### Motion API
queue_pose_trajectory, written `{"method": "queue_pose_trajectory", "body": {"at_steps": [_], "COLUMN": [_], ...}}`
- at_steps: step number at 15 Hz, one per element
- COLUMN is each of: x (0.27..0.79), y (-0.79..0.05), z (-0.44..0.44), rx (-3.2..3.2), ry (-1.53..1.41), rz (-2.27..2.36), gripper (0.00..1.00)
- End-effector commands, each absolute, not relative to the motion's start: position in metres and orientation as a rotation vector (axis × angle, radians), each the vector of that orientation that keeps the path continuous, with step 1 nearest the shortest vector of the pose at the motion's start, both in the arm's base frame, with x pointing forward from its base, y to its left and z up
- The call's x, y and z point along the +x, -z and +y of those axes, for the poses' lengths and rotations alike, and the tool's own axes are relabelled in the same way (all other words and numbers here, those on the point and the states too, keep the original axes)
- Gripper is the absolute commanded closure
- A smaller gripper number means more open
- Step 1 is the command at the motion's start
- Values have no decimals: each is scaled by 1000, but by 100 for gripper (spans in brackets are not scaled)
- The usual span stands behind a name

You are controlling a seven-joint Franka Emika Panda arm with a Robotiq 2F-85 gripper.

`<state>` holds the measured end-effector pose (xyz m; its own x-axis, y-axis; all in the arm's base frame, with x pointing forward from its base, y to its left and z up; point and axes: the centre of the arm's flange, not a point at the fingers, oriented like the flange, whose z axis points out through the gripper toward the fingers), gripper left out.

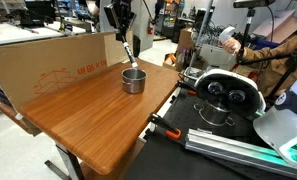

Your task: Pick up the pen from the silver pot and put it on the table.

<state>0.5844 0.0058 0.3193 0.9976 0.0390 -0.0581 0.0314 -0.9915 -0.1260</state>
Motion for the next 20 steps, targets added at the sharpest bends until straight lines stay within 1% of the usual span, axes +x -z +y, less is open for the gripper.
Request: {"method": "queue_pose_trajectory", "body": {"at_steps": [1, 11, 20], "x": [587, 610, 640], "y": [-326, -316, -265], "z": [25, 87, 120], "rx": [-2999, -3001, -3033], "ry": [-136, -245, -425], "rz": [-83, -180, -175], "gripper": [95, 95, 95]}}
